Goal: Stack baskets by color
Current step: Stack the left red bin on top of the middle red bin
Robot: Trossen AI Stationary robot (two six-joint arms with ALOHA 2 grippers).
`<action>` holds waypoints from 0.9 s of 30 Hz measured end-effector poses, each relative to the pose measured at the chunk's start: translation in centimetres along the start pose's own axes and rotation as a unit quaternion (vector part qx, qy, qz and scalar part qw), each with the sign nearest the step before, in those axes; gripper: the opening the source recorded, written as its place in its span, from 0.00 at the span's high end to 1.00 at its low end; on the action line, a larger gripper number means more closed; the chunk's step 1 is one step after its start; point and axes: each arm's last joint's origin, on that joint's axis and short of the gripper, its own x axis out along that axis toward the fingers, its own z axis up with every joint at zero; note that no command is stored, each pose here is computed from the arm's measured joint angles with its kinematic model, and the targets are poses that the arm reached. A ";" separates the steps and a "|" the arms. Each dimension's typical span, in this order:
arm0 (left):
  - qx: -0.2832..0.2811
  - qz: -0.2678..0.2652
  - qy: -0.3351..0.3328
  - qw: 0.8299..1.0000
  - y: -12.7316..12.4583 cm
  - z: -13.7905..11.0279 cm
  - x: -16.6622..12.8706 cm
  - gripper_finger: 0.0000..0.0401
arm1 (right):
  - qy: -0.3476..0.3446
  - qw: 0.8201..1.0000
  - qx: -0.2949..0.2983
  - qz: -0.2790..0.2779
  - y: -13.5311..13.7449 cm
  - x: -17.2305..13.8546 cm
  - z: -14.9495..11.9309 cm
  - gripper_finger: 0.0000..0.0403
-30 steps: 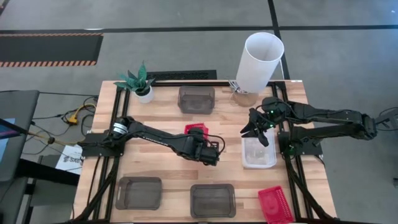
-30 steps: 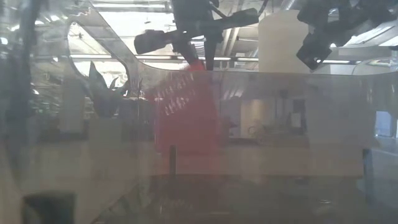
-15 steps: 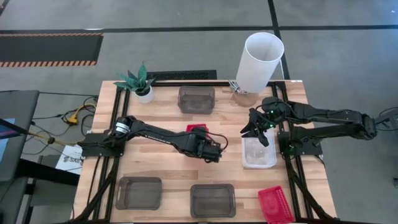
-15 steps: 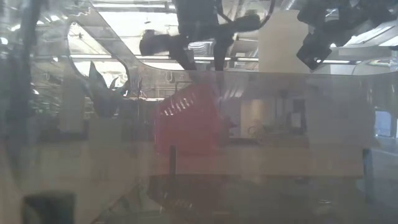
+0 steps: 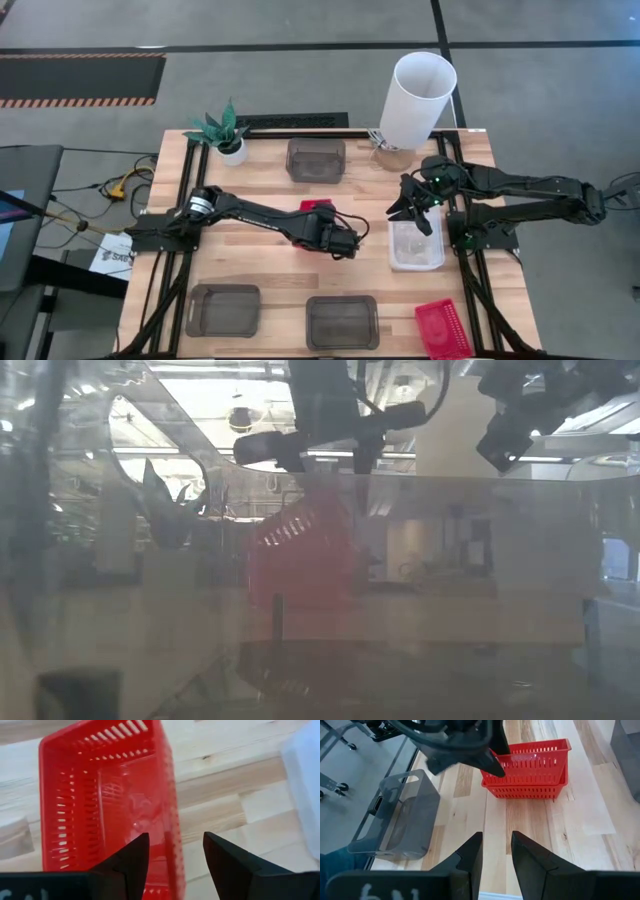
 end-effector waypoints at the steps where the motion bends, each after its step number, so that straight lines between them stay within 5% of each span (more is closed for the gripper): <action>1: -0.002 -0.005 -0.002 1.000 -0.1 0.0 0.0 0.57 | 0.000 1.000 0.000 0.000 0.0 0.0 0.0 0.70; 6: 0.005 0.002 0.006 1.000 -0.3 -0.3 0.8 0.65 | 0.000 1.000 0.000 0.000 0.0 0.0 0.0 0.70; 13: 0.008 -0.004 0.010 1.000 -0.5 -0.5 1.3 0.96 | 0.000 1.000 0.000 0.001 0.0 0.0 0.0 0.70; 27: -0.029 -0.005 -0.008 1.000 -0.5 -0.2 1.3 1.00 | 0.001 1.000 0.000 0.001 0.0 0.0 0.0 0.70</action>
